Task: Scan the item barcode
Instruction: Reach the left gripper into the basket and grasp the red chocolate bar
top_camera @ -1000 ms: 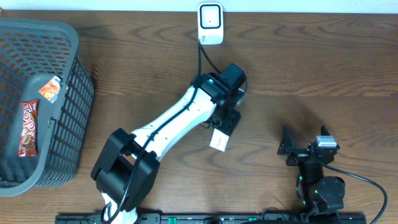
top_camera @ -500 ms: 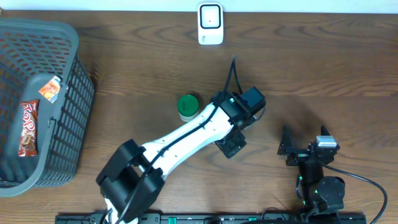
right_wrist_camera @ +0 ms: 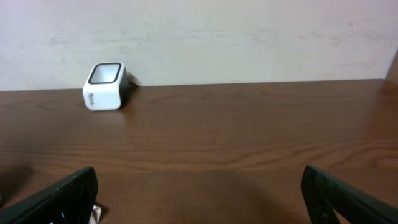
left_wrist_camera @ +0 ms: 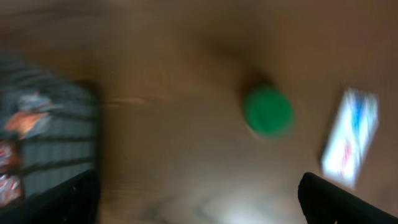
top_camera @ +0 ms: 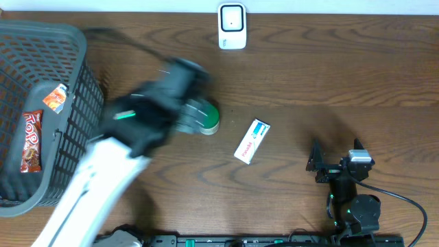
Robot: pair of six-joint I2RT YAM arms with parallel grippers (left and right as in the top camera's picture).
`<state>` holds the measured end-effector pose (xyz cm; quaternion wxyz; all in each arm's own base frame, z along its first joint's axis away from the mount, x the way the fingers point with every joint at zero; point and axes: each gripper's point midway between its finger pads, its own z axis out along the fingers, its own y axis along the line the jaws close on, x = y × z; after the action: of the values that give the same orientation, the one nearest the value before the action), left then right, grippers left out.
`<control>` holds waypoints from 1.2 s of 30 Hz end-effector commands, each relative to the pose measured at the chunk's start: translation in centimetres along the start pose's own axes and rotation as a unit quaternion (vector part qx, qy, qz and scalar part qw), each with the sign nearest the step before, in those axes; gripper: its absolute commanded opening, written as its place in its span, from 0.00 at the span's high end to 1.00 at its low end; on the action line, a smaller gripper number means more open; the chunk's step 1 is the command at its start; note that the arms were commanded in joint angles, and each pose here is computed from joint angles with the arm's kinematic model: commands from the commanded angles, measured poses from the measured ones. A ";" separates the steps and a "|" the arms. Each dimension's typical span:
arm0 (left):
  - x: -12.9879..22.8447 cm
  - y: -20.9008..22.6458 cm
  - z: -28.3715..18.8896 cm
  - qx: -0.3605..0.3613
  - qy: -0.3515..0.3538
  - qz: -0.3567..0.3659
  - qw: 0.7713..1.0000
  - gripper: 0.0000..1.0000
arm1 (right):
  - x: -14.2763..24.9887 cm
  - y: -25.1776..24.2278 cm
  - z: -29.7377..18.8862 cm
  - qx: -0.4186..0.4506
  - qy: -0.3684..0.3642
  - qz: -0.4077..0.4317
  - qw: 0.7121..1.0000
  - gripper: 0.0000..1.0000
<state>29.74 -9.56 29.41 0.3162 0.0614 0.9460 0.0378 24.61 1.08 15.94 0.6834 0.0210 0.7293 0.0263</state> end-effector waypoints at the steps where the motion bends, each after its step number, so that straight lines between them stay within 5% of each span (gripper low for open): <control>1: -2.2 8.6 -5.9 -0.068 -0.101 -0.167 0.979 0.02 | 0.0 0.0 0.0 0.000 -0.001 -0.004 1.000 0.01; 6: 0.1 20.0 -11.0 -0.181 -0.153 -0.333 0.913 0.02 | 0.0 0.0 0.0 0.000 -0.001 -0.004 1.000 0.01; 11: 5.6 27.9 -9.4 -0.275 -0.089 -0.494 0.820 0.02 | 0.0 0.1 0.0 -0.001 -0.001 -0.004 1.000 0.01; 14: 8.4 31.1 -6.5 -0.295 -0.027 -0.535 0.791 0.02 | 0.0 0.3 0.0 -0.006 0.000 -0.005 1.000 0.01; 27: 16.7 37.0 9.4 -0.321 0.241 -0.449 0.798 0.01 | 0.1 1.9 -0.2 -0.038 0.002 -0.007 0.999 0.01; 36: 20.8 37.2 18.3 -0.280 0.340 -0.369 0.818 0.09 | 0.2 2.2 -0.2 -0.044 0.002 -0.007 0.999 0.01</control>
<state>27.69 30.61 8.76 0.0047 -0.4516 0.8729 0.1846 24.42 3.23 15.94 0.6815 -0.0113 0.7295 0.0565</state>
